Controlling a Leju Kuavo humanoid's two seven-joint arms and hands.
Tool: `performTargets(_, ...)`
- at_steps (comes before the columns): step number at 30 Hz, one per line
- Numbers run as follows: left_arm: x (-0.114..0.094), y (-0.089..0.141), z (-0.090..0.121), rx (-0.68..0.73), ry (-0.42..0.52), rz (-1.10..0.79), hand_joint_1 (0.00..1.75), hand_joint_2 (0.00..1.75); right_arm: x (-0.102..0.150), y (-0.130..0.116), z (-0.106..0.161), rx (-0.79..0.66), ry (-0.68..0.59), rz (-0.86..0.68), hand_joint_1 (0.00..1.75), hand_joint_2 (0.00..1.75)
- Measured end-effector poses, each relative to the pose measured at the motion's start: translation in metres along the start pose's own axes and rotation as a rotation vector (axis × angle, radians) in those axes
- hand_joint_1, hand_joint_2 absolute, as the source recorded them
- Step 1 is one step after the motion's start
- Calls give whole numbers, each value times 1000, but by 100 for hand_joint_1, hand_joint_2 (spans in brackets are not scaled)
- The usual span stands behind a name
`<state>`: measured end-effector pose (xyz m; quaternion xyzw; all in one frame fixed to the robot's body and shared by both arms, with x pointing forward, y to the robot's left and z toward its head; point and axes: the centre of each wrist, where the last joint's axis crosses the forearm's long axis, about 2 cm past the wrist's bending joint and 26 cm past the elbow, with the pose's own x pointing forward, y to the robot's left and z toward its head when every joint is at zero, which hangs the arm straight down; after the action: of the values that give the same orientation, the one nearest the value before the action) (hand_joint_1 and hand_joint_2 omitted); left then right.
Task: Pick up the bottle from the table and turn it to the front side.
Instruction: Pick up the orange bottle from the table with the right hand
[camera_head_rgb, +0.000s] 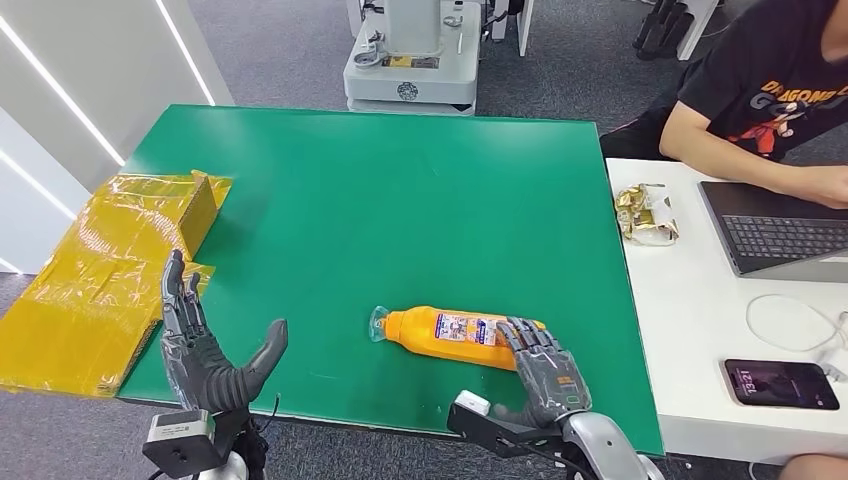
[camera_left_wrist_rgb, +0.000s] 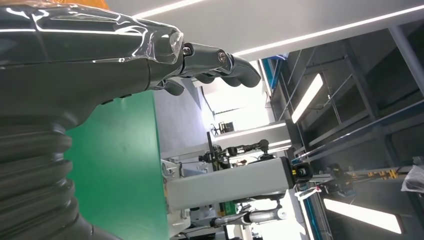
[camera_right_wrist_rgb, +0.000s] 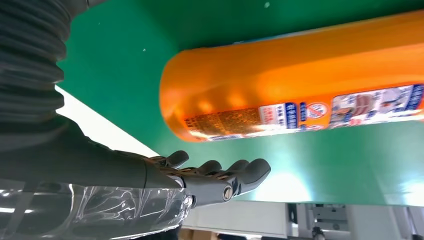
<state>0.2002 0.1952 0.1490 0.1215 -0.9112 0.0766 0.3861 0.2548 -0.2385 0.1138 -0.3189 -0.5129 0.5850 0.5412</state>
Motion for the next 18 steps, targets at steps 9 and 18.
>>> performTargets(9, 1, -2, 0, -7, -1, 6, 0, 175, -6, -5, -5, -43, -5, -2, 0, 175)
performTargets(18, 1, -3, 0, -6, 2, 16, 0, 175, -6, -16, -33, -37, -50, 10, 0, 175)
